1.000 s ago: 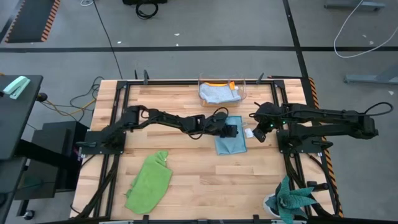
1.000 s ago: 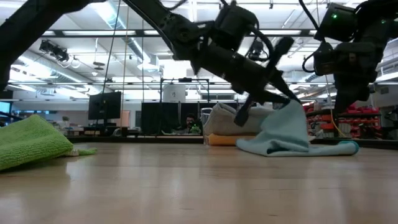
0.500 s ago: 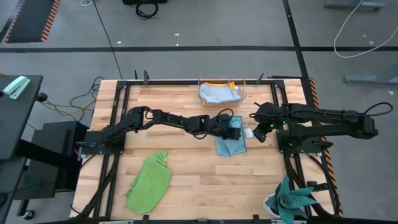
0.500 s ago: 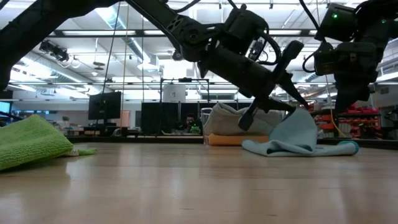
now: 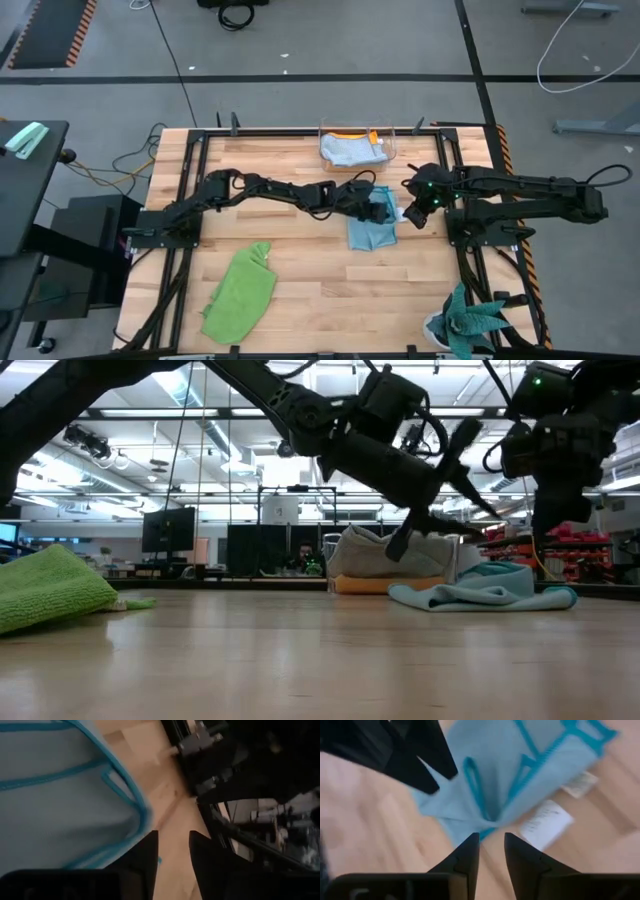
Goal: Fold microfiber towels
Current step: Fold the blue microfiber cloth
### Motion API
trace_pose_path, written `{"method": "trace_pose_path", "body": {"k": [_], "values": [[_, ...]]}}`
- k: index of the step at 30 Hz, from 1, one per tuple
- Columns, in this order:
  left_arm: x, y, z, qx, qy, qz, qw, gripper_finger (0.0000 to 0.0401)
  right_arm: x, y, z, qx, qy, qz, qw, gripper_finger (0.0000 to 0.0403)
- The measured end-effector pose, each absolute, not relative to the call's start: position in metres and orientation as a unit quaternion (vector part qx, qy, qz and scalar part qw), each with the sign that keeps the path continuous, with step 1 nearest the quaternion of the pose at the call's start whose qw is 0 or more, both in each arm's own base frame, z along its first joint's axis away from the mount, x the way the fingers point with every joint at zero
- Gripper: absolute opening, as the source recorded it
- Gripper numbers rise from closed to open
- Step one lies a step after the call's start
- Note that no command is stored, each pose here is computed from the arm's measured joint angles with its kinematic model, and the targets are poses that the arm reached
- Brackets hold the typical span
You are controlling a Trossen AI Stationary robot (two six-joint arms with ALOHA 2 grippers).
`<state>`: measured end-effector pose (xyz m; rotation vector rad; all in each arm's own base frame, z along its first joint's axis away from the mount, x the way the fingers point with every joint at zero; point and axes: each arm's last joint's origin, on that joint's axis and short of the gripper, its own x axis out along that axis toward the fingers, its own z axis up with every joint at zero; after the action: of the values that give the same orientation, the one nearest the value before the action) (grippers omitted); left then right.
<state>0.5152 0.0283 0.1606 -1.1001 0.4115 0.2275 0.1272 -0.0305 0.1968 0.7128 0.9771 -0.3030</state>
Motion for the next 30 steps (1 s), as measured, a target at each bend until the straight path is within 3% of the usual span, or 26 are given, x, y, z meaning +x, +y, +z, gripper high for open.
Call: {"method": "trace_pose_path", "body": {"k": [3,13,22,30], "values": [[0.511,0.034,0.168,-0.518,0.213,0.104,0.822,0.0116,0.131,-0.031,0.198,0.355,0.440,-0.137,0.813,0.0104],[0.479,0.058,0.157,-0.487,0.362,0.220,0.764,0.0066,0.156,-0.038,0.188,0.365,0.437,-0.143,0.810,0.0075],[0.476,0.065,0.155,-0.467,0.361,0.251,0.767,0.0029,0.180,-0.046,0.164,0.341,0.464,-0.144,0.805,0.0008],[0.471,0.076,0.153,-0.457,0.362,0.283,0.761,0.0008,0.187,-0.049,0.141,0.341,0.510,-0.175,0.770,0.0009]]}}
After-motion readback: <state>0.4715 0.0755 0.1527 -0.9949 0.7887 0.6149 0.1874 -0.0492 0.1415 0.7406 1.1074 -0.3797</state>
